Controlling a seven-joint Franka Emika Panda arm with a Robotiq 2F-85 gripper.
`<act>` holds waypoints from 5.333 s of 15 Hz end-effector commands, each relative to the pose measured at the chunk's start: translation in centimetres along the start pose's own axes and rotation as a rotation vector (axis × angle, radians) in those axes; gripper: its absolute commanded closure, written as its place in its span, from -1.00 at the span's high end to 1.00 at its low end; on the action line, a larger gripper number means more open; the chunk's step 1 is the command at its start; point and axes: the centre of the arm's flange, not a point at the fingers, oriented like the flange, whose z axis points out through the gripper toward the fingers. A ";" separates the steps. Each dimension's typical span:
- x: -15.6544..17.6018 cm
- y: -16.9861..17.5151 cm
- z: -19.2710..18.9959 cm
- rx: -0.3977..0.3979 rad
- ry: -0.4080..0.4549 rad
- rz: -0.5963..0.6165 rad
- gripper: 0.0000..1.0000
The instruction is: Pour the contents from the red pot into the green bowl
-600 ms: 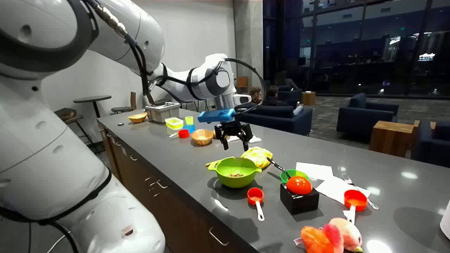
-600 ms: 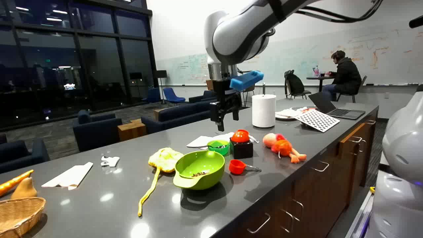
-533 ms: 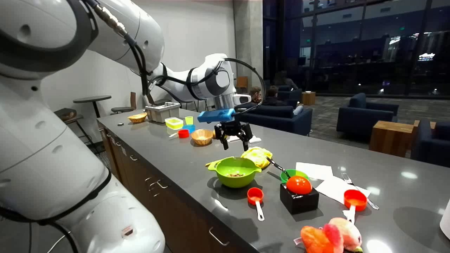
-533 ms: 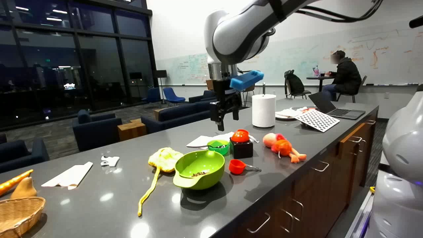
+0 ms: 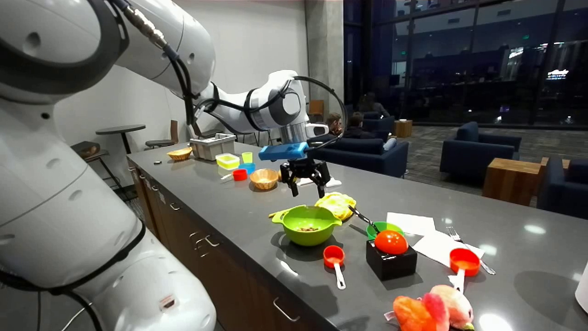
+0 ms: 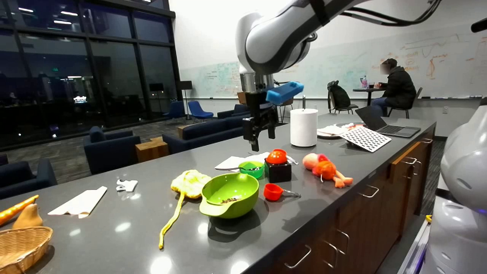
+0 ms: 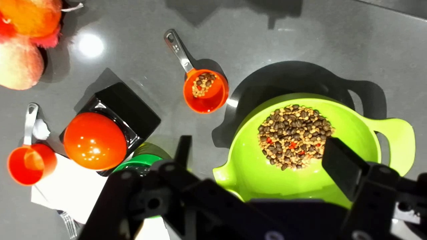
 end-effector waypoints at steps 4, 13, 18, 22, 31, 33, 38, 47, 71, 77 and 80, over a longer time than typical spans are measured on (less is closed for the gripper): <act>-1.2 1.8 1.6 0.120 -0.031 -0.259 1.00; -2.1 5.1 7.6 0.194 -0.109 -0.567 1.00; -1.9 5.1 8.9 0.190 -0.125 -0.543 1.00; -1.9 5.0 9.0 0.191 -0.128 -0.545 1.00; -0.7 8.2 10.7 0.161 -0.136 -0.511 1.00; -0.3 9.3 11.6 0.154 -0.126 -0.494 1.00; 0.6 11.0 14.2 0.156 -0.096 -0.470 1.00; 0.9 12.7 18.1 0.176 -0.148 -0.454 1.00; -0.1 12.4 20.1 0.305 -0.158 -0.755 1.00; 0.3 11.7 21.2 0.219 -0.067 -0.686 1.00; -0.2 11.4 21.5 0.209 -0.047 -0.664 1.00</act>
